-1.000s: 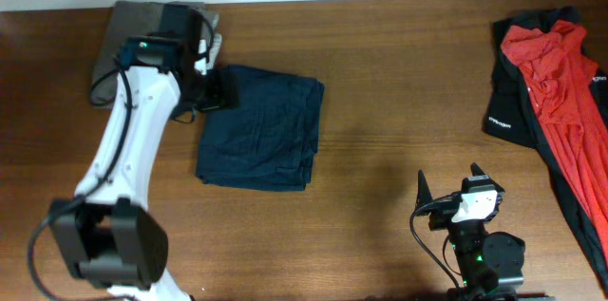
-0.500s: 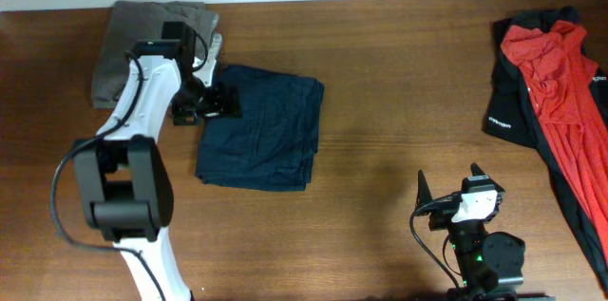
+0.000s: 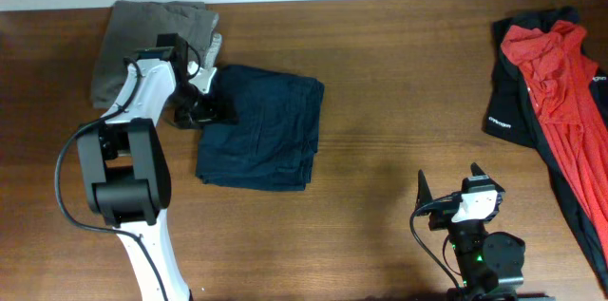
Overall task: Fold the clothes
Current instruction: 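Lift the folded navy trousers with the left gripper onto the grey trousers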
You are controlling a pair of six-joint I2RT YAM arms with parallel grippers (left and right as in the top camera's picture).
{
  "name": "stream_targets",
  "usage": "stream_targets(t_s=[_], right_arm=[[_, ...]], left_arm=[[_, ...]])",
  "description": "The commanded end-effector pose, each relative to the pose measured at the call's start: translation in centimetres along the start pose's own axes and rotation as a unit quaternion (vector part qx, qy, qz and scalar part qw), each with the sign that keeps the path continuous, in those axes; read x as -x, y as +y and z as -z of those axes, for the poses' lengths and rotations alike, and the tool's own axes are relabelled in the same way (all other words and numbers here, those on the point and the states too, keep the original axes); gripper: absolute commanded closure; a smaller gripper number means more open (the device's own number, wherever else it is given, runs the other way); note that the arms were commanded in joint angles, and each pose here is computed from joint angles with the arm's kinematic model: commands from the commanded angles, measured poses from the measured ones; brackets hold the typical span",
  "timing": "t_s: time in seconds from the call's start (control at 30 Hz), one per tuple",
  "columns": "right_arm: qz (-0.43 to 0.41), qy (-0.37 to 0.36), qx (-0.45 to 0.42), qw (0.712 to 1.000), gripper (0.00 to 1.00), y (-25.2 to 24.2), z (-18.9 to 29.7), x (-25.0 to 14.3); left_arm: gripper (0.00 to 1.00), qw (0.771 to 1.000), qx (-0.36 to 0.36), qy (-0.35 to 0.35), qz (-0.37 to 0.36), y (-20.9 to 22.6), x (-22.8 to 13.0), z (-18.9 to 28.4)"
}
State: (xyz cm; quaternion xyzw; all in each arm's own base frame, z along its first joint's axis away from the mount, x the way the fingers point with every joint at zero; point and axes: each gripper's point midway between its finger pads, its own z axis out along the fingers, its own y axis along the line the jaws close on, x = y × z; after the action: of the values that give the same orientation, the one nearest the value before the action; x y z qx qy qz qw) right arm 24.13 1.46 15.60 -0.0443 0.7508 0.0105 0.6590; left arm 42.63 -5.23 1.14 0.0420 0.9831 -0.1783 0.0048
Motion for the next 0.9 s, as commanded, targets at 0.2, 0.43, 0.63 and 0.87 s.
stream_targets(t_s=[0.2,0.43,0.63,0.87], right_arm=[[-0.001,-0.001,-0.011,1.0,0.01,-0.4,0.0,-0.2],[-0.001,-0.001,-0.011,1.0,0.01,-0.4,0.0,-0.2],[-0.001,-0.001,-0.011,1.0,0.01,-0.4,0.0,-0.2],[-0.001,-0.001,-0.011,1.0,0.01,-0.4,0.0,-0.2]], left_arm=[[0.79,0.998,-0.042,0.026,-0.03,-1.8,-0.5,-2.7],[1.0,0.998,-0.037,-0.011,-0.046,-3.0,2.5,1.2],[1.0,0.992,-0.019,-0.096,-0.081,-4.4,7.4,6.5],[1.0,0.98,0.018,-0.177,-0.086,-4.7,11.1,11.0]])
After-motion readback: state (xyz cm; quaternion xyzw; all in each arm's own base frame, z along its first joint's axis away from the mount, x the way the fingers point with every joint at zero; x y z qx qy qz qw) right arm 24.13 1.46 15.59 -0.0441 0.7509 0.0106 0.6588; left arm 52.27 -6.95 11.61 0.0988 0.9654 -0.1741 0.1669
